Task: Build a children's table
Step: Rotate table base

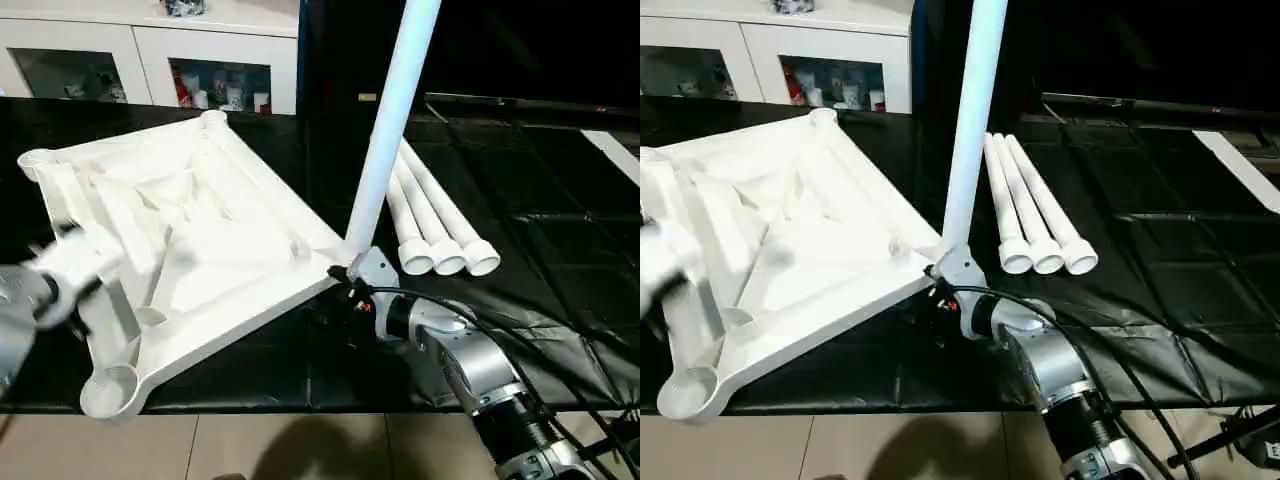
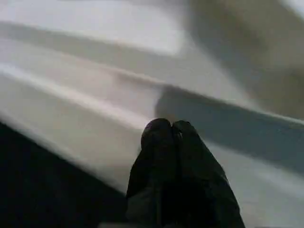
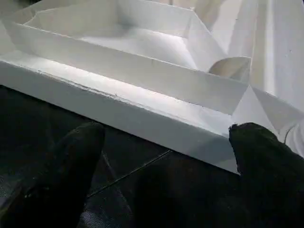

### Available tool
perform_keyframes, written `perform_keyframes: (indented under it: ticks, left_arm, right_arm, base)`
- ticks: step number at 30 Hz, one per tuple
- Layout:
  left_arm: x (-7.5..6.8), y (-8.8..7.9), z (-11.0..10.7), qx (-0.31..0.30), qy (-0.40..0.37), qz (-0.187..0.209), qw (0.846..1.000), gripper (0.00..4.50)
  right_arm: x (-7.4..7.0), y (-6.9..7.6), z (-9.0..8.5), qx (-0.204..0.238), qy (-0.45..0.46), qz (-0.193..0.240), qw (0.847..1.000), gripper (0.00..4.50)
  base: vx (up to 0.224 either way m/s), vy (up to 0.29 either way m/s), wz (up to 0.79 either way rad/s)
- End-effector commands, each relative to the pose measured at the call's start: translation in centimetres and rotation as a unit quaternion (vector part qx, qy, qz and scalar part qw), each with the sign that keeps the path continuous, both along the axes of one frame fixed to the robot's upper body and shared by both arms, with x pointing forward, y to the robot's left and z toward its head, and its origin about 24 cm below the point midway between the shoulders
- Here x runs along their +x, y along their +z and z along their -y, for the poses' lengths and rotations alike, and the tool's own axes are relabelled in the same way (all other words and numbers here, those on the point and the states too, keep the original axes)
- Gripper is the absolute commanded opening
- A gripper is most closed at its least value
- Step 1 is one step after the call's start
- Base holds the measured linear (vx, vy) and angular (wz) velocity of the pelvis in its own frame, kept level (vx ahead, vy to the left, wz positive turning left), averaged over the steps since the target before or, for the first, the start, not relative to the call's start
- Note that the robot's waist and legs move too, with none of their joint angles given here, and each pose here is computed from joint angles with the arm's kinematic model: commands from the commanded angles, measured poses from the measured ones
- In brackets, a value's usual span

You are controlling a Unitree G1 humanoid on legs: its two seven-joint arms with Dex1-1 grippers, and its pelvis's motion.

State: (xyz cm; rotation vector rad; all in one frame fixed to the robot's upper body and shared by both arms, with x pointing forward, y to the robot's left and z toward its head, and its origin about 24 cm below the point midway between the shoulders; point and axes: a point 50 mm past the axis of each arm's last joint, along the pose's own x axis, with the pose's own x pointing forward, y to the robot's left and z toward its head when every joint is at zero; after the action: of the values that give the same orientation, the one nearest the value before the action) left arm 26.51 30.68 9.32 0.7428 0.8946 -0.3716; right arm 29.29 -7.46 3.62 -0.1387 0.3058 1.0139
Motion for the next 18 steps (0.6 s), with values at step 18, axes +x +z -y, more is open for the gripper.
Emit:
perform_keyframes:
  ticks: [18]
  left_arm:
    - [-2.6, -1.5, 6.5, -0.166, -0.175, -0.137, 0.961, 0.10]
  right_arm:
    - [3.3, -1.3, -3.5, -0.058, -0.045, 0.011, 0.997, 4.50]
  base:
    - [0.000, 0.000, 0.00]
